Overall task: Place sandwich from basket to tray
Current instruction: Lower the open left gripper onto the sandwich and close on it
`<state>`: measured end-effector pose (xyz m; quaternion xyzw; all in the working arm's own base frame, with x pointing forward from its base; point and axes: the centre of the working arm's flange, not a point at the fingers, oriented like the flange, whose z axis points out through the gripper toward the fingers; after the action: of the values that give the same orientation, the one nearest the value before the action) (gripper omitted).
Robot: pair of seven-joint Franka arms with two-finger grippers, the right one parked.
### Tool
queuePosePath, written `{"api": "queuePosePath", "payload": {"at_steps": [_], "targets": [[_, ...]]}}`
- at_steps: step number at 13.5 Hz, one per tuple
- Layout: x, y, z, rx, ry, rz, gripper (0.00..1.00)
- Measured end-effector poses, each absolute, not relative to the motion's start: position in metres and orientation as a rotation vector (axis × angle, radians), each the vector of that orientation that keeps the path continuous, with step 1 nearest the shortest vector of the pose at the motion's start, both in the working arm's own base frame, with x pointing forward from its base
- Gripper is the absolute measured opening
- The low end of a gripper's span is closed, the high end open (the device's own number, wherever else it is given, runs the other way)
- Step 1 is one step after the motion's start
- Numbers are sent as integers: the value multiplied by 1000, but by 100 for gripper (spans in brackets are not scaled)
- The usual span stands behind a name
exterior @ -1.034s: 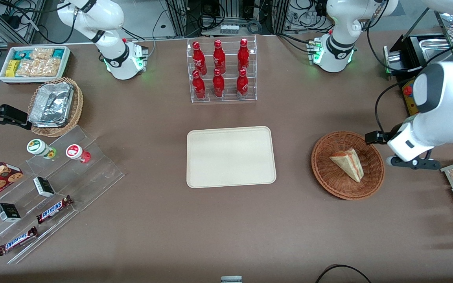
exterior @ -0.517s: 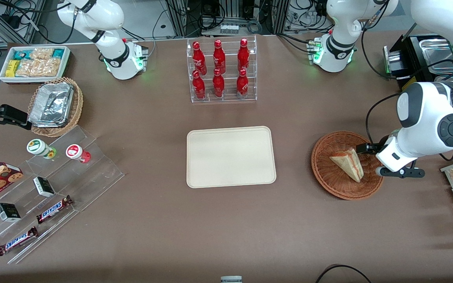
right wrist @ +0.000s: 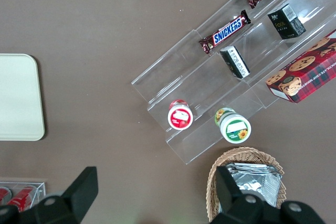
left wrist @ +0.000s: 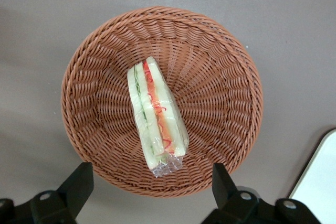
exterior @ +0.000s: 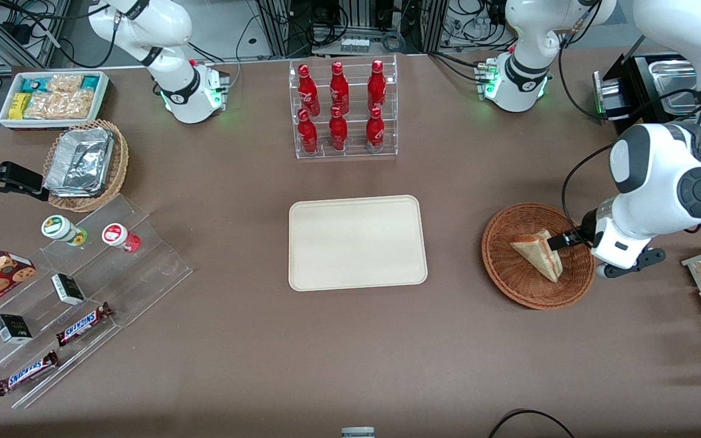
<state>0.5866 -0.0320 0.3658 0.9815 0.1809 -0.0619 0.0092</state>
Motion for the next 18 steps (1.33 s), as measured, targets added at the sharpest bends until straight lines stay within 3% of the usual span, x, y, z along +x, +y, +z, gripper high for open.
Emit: {"api": "queuePosePath", "payload": {"at_steps": [11,18], "targets": [[558,-39,309,2971,933,-67,100],[549,-48,284,2953,970,-34,100]]}}
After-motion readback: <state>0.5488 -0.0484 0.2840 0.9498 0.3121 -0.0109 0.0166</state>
